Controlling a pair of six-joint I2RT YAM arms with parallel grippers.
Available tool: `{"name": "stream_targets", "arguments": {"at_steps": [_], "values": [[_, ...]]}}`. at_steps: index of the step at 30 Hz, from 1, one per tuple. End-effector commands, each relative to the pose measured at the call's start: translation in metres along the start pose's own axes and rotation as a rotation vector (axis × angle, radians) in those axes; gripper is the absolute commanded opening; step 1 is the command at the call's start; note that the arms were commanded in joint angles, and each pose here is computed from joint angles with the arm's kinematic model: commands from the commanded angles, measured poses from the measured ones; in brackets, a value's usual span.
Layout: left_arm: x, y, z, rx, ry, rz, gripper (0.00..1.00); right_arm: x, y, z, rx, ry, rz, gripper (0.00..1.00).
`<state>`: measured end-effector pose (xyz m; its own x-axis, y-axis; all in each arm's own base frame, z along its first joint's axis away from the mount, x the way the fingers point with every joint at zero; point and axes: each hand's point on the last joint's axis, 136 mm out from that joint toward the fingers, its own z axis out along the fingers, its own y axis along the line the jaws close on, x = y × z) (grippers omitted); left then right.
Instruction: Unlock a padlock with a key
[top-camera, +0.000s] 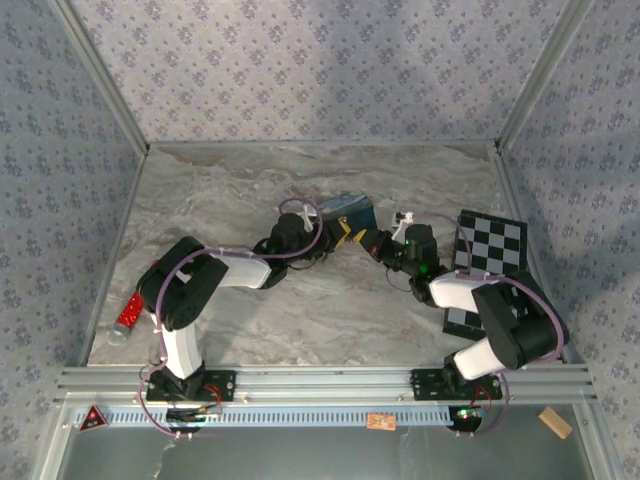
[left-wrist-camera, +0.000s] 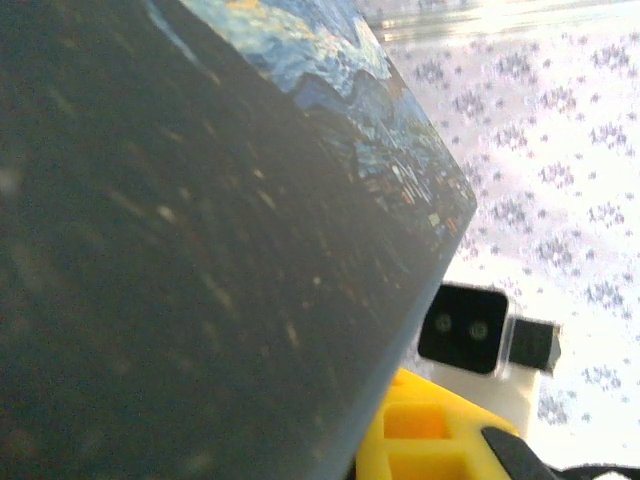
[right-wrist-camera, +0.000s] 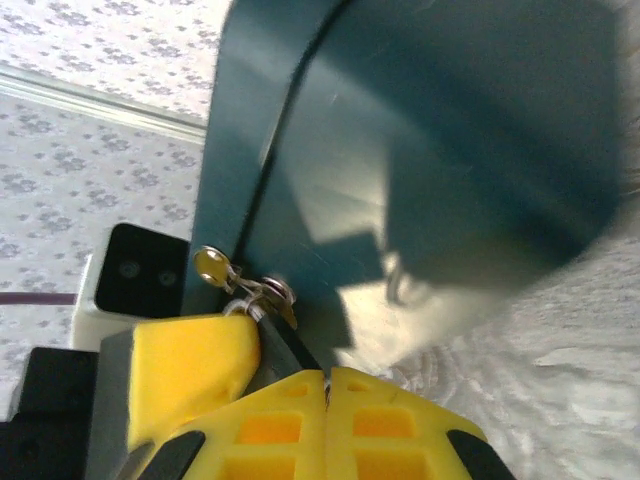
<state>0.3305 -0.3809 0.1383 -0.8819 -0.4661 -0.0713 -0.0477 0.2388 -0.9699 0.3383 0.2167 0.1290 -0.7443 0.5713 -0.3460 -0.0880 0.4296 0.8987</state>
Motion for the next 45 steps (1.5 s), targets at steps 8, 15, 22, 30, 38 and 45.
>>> {"name": "stream_targets", "arguments": {"at_steps": [8, 15, 22, 30, 38, 45], "values": [[0.100, -0.079, -0.010, 0.246, 0.379, 0.116, 0.00, -0.003, 0.051, 0.008, -0.167, -0.021, 0.016, 0.00], [0.089, -0.067, -0.013, 0.213, 0.330, 0.116, 0.00, -0.003, 0.048, 0.006, -0.143, -0.002, 0.008, 0.00], [0.066, -0.047, -0.013, 0.140, 0.264, 0.112, 0.00, 0.005, 0.013, -0.010, 0.093, 0.043, -0.163, 0.66], [0.051, -0.028, -0.019, 0.018, 0.233, 0.128, 0.00, 0.005, 0.019, -0.049, 0.155, -0.024, -0.485, 0.66], [0.043, -0.019, -0.024, -0.058, 0.218, 0.161, 0.00, 0.018, 0.057, -0.084, 0.058, -0.160, -0.931, 0.66], [0.039, -0.017, -0.025, -0.060, 0.223, 0.143, 0.00, 0.032, 0.060, -0.086, 0.056, -0.139, -1.115, 0.68]]}}
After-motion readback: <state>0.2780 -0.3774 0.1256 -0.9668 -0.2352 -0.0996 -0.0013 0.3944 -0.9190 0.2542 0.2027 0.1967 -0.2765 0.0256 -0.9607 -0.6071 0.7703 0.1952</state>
